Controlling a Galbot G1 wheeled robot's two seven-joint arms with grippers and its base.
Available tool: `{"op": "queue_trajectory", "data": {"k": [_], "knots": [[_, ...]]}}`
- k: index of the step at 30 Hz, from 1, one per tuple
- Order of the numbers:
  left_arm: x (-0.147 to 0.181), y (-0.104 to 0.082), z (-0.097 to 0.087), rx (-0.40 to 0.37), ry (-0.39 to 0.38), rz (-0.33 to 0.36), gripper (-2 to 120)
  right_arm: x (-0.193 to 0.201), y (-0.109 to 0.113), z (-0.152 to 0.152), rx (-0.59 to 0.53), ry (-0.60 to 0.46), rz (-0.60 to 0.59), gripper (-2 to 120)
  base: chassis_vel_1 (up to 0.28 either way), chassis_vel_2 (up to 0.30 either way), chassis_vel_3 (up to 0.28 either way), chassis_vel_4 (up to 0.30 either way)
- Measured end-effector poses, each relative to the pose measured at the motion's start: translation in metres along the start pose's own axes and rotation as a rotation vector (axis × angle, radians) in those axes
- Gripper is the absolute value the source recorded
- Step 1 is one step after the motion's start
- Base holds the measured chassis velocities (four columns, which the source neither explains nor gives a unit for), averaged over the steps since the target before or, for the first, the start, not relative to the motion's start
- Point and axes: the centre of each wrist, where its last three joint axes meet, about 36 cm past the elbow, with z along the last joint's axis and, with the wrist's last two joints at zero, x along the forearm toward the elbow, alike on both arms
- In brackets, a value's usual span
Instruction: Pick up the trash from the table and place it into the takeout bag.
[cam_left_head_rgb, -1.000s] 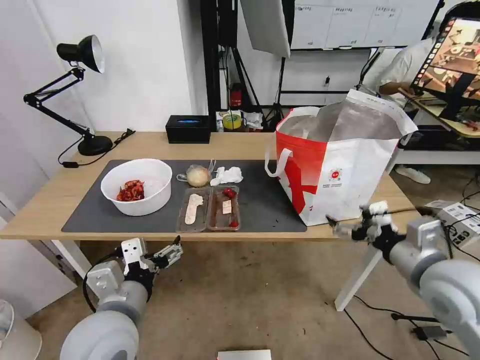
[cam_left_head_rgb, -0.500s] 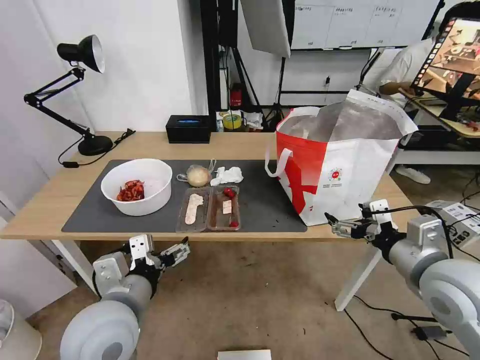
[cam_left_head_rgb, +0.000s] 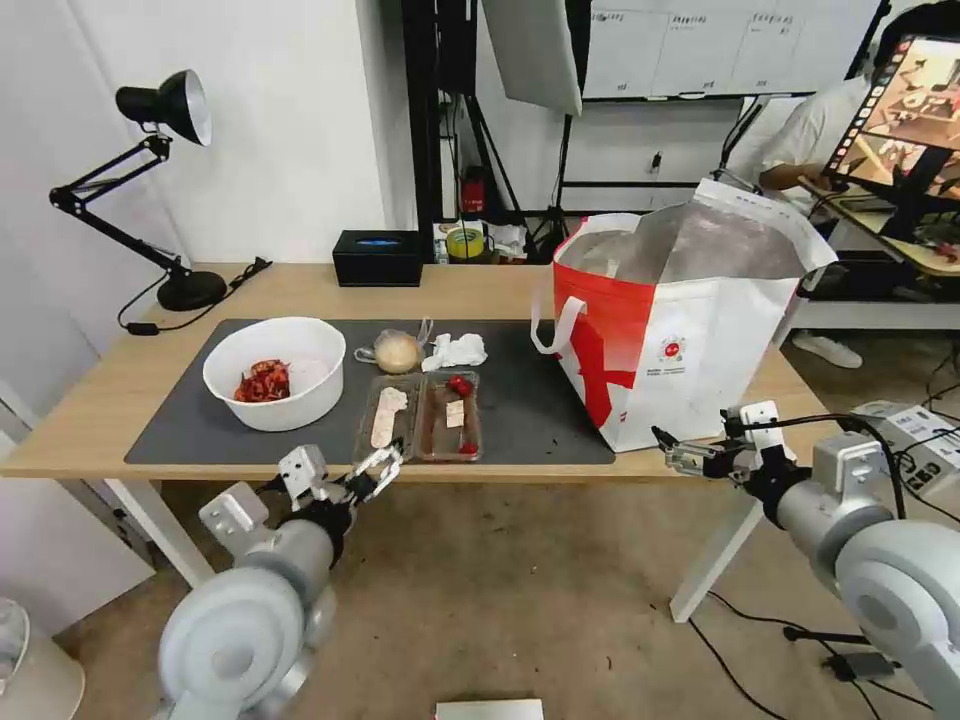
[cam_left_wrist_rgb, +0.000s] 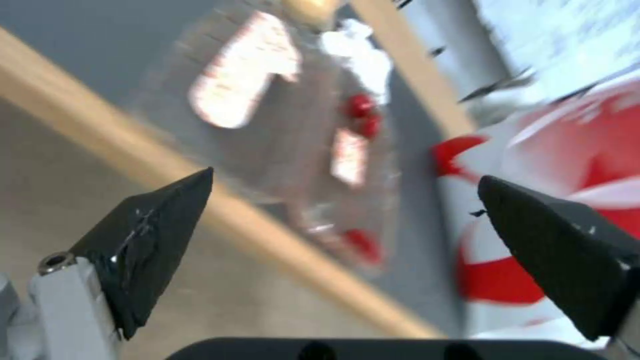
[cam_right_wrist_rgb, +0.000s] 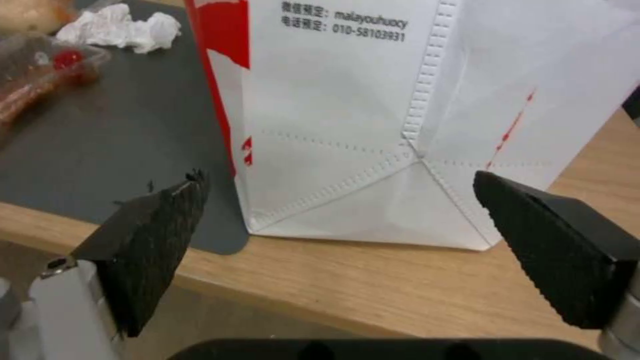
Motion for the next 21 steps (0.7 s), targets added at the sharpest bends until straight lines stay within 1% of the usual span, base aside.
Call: {"op": "queue_trajectory", "data": {"k": [1, 5, 21], "knots": [[-0.0034, -0.0005, 0.0019, 0.024, 0.002, 0.002, 100, -0.0002, -0.0002, 0.0002, 0.000, 0.001, 0.001, 100, 0.000, 0.000, 0.000, 0.000], [-0.0089, -0.0007, 0.0066, 0.051, 0.010, 0.002, 100, -0.0005, -0.0004, 0.0003, 0.000, 0.001, 0.001, 100, 0.000, 0.000, 0.000, 0.000], [-0.0068, 0.0013, 0.0088, 0.047, 0.011, -0.005, 100, -0.0002, 0.0005, 0.0014, -0.006, 0.000, 0.003, 100, 0.000, 0.000, 0.000, 0.000]]}}
